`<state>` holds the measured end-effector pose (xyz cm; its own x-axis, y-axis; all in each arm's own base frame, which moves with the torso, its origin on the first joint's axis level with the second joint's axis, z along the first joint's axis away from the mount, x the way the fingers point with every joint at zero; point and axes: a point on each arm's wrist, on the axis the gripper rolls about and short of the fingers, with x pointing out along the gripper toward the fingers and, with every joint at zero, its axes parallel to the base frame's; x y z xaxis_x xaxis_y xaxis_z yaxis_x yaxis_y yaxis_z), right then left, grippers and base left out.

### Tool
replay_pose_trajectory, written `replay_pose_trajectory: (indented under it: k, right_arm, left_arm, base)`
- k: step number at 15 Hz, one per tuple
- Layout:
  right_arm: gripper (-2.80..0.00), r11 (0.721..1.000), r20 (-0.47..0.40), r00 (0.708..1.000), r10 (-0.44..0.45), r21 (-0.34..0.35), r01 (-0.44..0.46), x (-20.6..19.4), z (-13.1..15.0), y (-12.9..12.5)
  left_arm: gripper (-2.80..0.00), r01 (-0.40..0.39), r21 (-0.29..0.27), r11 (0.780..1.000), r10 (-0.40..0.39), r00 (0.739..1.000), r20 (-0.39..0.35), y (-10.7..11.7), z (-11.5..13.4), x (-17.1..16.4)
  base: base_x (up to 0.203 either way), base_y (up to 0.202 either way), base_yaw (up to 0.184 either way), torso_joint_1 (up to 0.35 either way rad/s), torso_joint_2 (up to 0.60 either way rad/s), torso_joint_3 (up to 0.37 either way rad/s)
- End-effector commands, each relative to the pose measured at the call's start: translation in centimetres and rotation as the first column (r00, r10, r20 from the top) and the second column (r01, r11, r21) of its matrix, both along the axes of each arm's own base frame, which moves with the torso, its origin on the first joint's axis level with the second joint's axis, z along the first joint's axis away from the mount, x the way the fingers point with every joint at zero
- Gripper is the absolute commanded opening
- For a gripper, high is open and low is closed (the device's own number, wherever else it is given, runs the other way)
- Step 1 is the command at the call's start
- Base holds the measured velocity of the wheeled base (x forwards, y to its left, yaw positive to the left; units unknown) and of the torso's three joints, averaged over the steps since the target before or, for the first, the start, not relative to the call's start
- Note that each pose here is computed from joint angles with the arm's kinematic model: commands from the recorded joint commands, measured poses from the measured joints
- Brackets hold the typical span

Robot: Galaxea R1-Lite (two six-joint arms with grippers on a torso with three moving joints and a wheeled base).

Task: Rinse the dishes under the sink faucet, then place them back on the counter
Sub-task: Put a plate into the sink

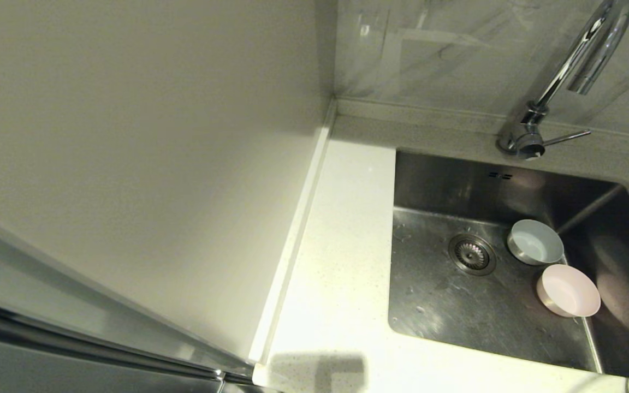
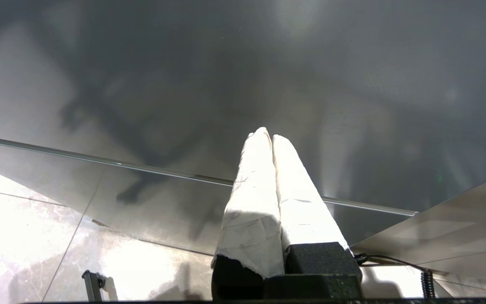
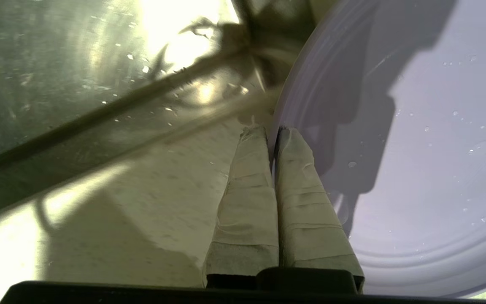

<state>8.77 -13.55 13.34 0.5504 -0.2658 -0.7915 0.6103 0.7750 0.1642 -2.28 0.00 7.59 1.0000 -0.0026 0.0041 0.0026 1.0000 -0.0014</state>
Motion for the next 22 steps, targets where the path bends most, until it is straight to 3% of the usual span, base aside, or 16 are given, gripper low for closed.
replay_pose_trajectory:
  k: [1,7,14,17,22]
  right_arm:
    - [-2.80,0.999,0.014,0.999,0.048,-0.024,-0.048,0.8,0.6,0.1]
    - [-2.80,0.972,0.050,0.973,0.226,-0.083,-0.221,3.7,2.3,1.4]
    - [-2.80,0.901,0.091,0.904,0.419,-0.167,-0.401,6.6,3.0,3.4]
    - [-2.80,0.845,0.073,0.853,0.517,-0.197,-0.496,7.3,2.9,4.5]
    - [-2.80,0.733,0.090,0.738,0.669,-0.248,-0.634,9.9,2.9,7.2]
  left_arm:
    - [-2.80,0.000,0.000,1.000,0.000,1.000,-0.003,0.0,-0.1,0.0]
    - [-2.80,0.001,0.000,1.000,-0.001,1.000,-0.003,0.0,-0.1,0.0]
    - [-2.80,0.000,0.000,1.000,0.000,1.000,-0.003,0.0,-0.1,0.0]
    - [-2.80,0.001,0.000,1.000,-0.001,1.000,-0.003,0.0,-0.1,0.0]
    - [-2.80,0.000,0.000,1.000,0.000,1.000,-0.003,0.0,-0.1,0.0]
  base:
    - [0.000,0.000,0.000,0.000,0.00,0.000]
    - [0.000,0.000,0.000,0.000,0.00,0.000]
    - [0.000,0.000,0.000,0.000,0.00,0.000]
    - [0.000,0.000,0.000,0.000,0.00,0.000]
    - [0.000,0.000,0.000,0.000,0.00,0.000]
